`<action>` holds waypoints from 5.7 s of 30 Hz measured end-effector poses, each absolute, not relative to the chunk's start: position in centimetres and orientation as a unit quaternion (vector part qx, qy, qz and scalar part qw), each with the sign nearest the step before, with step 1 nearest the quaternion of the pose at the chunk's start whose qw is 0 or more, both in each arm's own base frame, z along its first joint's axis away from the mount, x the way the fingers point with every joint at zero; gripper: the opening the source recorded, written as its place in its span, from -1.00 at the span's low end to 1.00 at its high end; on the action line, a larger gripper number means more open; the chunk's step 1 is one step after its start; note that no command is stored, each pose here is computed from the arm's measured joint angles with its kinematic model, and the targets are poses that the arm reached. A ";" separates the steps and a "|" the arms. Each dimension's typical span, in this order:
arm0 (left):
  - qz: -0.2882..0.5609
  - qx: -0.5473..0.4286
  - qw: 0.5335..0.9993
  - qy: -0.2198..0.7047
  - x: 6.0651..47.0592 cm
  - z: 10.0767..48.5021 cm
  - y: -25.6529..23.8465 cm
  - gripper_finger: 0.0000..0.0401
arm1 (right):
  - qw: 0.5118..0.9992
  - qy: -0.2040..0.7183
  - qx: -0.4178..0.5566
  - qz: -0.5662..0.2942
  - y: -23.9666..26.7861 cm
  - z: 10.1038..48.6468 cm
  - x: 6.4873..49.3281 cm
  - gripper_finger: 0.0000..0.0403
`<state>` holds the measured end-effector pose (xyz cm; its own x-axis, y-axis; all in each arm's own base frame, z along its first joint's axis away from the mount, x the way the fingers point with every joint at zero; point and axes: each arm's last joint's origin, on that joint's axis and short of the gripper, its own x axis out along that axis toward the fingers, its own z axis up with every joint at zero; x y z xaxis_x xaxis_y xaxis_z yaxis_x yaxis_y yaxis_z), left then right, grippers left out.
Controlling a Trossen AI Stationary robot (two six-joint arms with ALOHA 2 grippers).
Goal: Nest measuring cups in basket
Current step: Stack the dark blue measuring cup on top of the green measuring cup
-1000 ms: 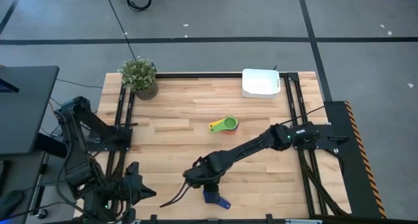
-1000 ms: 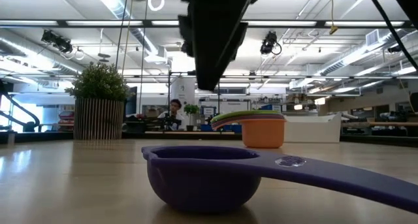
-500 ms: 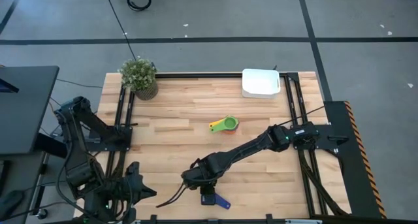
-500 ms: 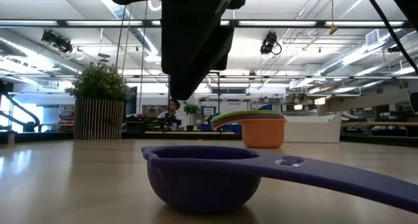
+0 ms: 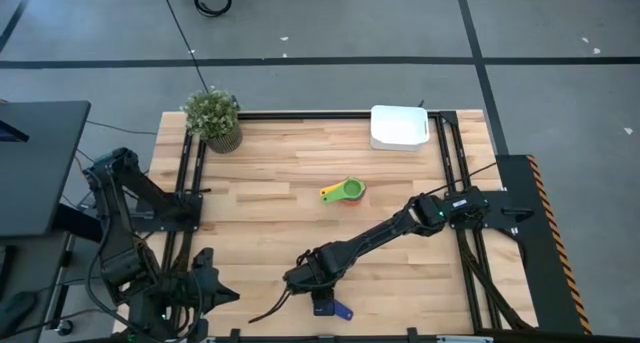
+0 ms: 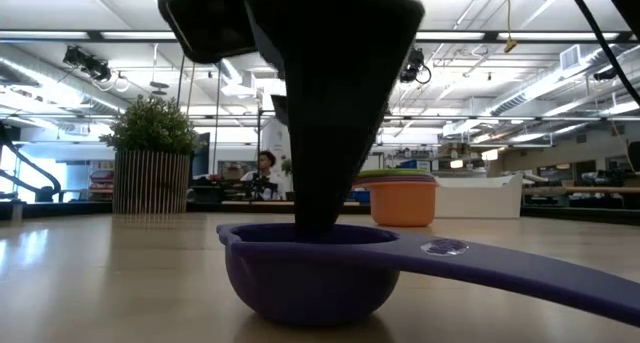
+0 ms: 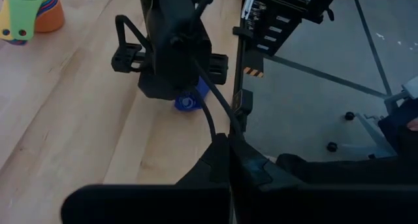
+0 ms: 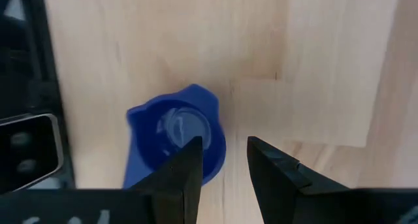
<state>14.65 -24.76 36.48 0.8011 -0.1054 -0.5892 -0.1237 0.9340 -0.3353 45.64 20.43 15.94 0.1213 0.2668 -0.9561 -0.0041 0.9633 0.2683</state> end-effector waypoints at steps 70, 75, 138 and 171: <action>0.103 -0.061 0.917 0.379 11.3 35.4 -21.3 -0.99 | 0.810 0.403 0.325 -0.275 14.1 34.6 41.3 -0.94; 0.101 -0.030 0.929 0.355 9.8 36.2 -20.2 -0.99 | 0.762 0.351 0.413 -0.353 12.8 35.3 40.7 -0.94; 0.037 0.090 0.941 0.324 8.5 40.0 -13.7 -0.99 | 0.472 0.333 0.572 -0.582 -1.0 27.8 36.0 -0.94; 0.081 0.090 0.932 0.341 10.0 40.1 -12.1 -0.99 | 0.473 0.329 0.605 -0.550 -2.2 20.5 33.0 -0.69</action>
